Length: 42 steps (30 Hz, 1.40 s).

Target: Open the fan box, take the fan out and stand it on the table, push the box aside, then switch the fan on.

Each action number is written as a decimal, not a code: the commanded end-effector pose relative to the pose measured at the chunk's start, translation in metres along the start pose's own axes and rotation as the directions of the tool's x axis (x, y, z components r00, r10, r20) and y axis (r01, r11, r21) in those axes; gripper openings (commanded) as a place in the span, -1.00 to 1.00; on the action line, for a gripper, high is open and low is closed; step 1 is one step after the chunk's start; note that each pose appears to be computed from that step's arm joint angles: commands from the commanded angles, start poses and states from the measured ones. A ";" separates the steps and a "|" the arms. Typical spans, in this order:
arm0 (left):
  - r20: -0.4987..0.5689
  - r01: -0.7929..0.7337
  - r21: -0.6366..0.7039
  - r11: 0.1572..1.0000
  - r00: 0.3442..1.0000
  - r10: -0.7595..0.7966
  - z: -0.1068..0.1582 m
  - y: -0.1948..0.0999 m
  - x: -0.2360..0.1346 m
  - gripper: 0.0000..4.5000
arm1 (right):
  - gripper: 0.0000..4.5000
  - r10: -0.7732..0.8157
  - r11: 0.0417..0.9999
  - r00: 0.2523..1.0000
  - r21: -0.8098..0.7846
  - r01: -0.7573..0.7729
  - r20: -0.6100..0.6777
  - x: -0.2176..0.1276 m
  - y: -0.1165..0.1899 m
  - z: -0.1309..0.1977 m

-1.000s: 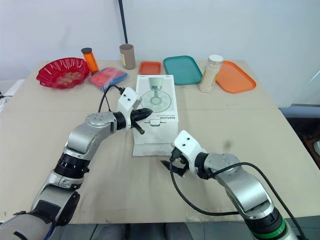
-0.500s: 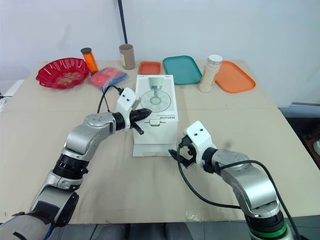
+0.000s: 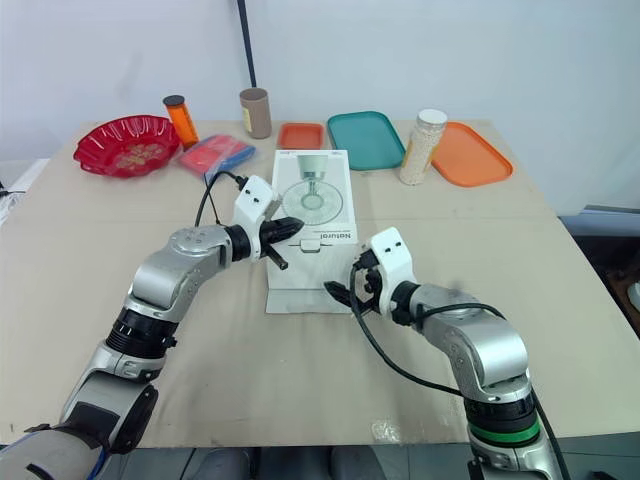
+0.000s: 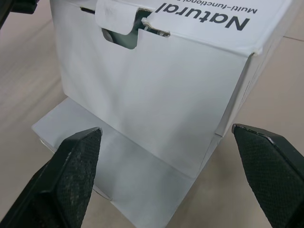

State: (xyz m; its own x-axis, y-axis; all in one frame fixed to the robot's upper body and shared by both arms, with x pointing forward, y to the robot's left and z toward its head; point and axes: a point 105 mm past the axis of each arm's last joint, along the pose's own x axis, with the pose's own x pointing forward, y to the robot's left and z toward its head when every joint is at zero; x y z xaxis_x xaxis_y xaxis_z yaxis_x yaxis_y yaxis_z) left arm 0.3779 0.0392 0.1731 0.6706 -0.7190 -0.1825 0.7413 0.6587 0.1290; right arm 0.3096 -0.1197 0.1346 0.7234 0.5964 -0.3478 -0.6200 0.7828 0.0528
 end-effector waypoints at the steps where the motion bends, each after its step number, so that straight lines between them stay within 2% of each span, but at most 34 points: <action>1: 0.034 -0.005 0.009 1.000 0.999 0.005 0.009 -0.001 -0.001 -0.94 | 1.00 0.023 1.000 0.998 -0.004 -0.023 0.054 -0.010 0.005 0.013; 8: 0.041 -0.001 0.011 1.000 0.999 0.000 0.010 -0.002 0.002 -0.94 | 1.00 0.069 0.998 0.995 0.009 -0.070 0.078 -0.013 0.014 0.017; 13: 0.043 0.000 0.009 1.000 0.999 0.000 0.011 -0.002 0.001 -0.94 | 1.00 0.019 1.000 0.998 -0.002 -0.018 0.067 -0.008 0.004 0.012; 20: 0.039 -0.004 0.008 1.000 0.999 0.003 0.009 -0.001 0.000 -0.94 | 1.00 0.123 0.987 0.987 0.090 -0.132 0.107 -0.011 0.016 0.020; 24: 0.042 -0.001 0.008 1.000 0.999 0.001 0.010 -0.003 0.001 -0.94 | 1.00 0.120 0.987 0.986 0.092 -0.130 0.113 -0.014 0.016 0.021; 38: 0.055 0.006 0.010 1.000 0.998 -0.007 0.014 -0.004 0.003 -0.94 | 1.00 0.225 0.945 0.947 0.187 -0.270 0.229 -0.036 0.032 0.042; 40: 0.079 -0.003 0.010 1.000 0.997 0.003 0.022 -0.001 0.001 -0.94 | 1.00 0.231 0.942 0.945 0.189 -0.276 0.231 -0.038 0.033 0.043; 42: 0.136 -0.024 -0.015 1.000 0.990 0.025 0.040 0.008 -0.005 -0.94 | 1.00 0.222 0.947 0.951 0.186 -0.263 0.216 -0.037 0.033 0.041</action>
State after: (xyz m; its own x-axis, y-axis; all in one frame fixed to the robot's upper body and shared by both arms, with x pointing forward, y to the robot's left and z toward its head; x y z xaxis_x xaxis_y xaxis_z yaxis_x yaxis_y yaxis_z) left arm 0.3788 0.0339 0.1813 0.6682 -0.7305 -0.1412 0.7439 0.6594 0.1088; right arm 0.2801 -0.1120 0.1761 0.6260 0.7650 -0.1517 -0.6893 0.6337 0.3511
